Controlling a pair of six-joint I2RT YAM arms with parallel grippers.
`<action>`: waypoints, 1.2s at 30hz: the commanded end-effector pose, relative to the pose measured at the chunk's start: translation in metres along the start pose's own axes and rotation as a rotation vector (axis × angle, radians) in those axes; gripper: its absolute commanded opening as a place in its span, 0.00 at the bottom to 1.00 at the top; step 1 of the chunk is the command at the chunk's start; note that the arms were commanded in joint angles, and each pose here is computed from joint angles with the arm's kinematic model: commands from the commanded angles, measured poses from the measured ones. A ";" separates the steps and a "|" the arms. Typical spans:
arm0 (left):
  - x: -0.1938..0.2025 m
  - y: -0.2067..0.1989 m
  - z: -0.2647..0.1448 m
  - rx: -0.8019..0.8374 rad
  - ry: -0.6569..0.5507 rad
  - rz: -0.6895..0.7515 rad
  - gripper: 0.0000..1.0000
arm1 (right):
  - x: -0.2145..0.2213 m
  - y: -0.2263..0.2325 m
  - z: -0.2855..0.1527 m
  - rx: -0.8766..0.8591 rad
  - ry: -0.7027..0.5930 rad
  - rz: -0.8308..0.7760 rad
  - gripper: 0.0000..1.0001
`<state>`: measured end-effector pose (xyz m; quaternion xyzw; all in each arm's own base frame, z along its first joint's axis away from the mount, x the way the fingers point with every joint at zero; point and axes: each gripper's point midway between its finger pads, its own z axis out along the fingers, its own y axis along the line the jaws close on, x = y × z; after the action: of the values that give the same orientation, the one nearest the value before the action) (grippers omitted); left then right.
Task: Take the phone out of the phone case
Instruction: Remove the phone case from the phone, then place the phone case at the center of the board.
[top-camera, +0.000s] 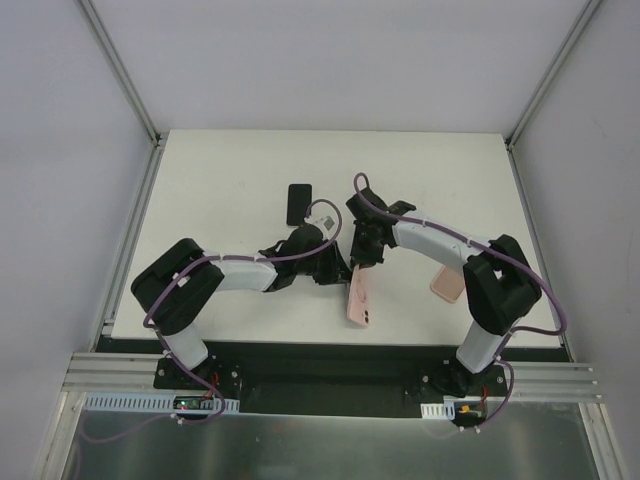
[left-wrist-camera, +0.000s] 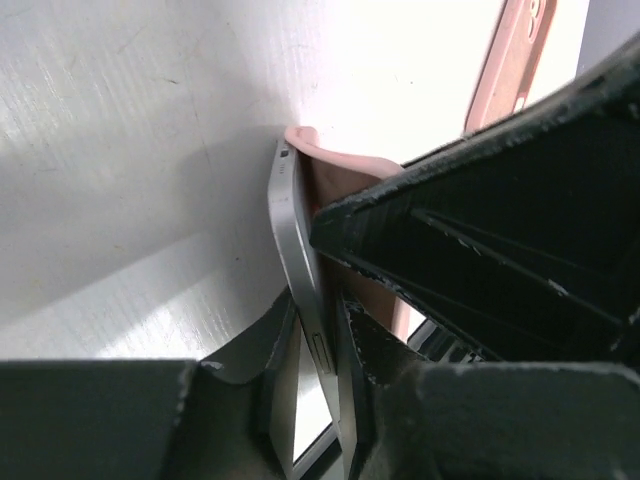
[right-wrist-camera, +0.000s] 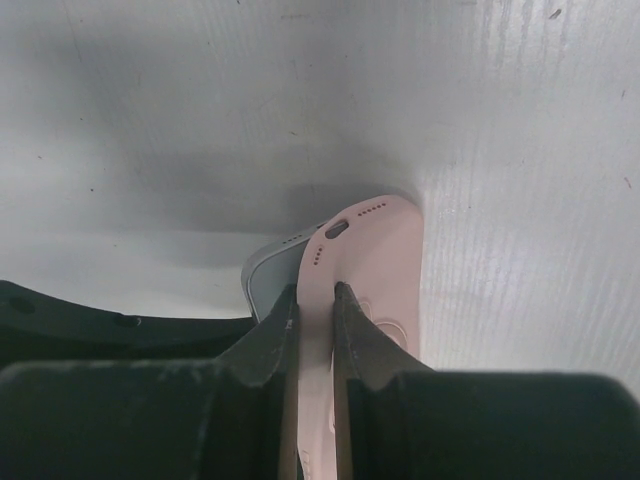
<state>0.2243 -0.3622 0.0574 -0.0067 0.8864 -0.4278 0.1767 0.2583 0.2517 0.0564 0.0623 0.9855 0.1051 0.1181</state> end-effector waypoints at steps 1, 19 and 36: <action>-0.009 -0.026 0.006 0.102 0.031 0.001 0.11 | 0.044 -0.003 0.041 -0.018 0.166 0.037 0.01; -0.067 0.005 -0.064 0.009 -0.167 -0.048 0.00 | 0.038 -0.062 -0.005 0.005 0.057 0.077 0.01; -0.115 -0.019 -0.144 -0.064 -0.367 0.066 0.00 | -0.012 -0.079 -0.056 -0.002 -0.116 0.118 0.02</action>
<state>0.2693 -0.2666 0.1509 -0.0777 0.8604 -0.4128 0.2885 0.2315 0.1855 0.0759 0.1094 0.9774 0.1194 0.1357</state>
